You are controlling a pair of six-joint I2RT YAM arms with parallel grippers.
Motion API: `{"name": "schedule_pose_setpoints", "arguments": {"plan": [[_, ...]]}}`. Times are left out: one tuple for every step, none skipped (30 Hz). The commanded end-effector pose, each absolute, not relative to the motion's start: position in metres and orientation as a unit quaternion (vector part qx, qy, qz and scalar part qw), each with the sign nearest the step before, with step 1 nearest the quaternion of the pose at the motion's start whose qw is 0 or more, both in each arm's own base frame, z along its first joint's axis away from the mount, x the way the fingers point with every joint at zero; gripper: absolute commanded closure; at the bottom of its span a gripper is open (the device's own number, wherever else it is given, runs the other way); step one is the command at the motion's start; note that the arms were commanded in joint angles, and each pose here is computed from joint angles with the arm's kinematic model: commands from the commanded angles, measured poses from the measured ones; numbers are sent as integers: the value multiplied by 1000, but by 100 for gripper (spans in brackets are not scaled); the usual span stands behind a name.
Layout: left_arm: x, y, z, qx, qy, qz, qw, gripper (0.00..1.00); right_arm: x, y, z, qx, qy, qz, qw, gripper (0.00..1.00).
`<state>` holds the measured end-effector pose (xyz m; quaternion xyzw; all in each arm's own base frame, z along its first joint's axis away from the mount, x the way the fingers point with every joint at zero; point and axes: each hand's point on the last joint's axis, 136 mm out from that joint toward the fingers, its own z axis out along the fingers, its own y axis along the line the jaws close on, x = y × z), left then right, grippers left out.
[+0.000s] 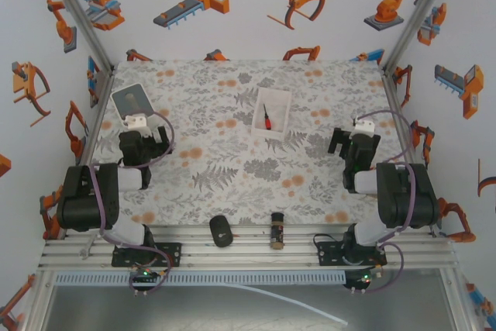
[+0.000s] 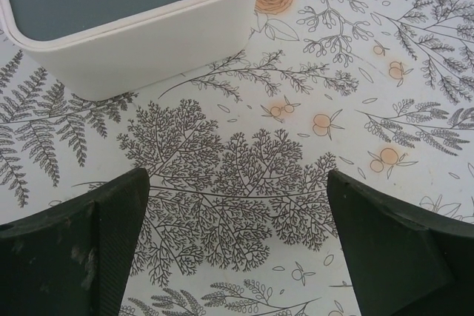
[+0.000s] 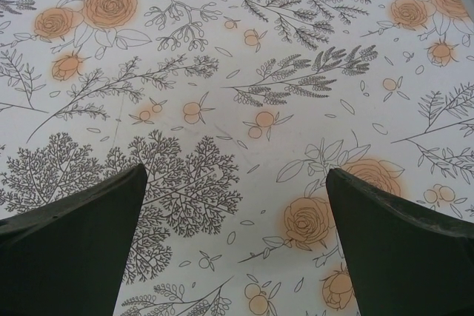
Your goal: Put the screwdriver in the bin
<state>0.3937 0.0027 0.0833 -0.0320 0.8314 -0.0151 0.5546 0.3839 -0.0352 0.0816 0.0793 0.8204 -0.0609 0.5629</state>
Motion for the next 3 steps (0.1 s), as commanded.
{"name": "schedule_pose_setpoints", "arguments": {"plan": [[398, 3, 89, -24, 829, -4, 559, 3, 391, -37, 90, 77, 816, -62, 569, 1], [398, 3, 89, -25, 829, -5, 559, 3, 391, -37, 90, 77, 816, -62, 570, 1], [398, 3, 89, -24, 829, -4, 559, 3, 391, -37, 90, 77, 816, -62, 570, 1]]}}
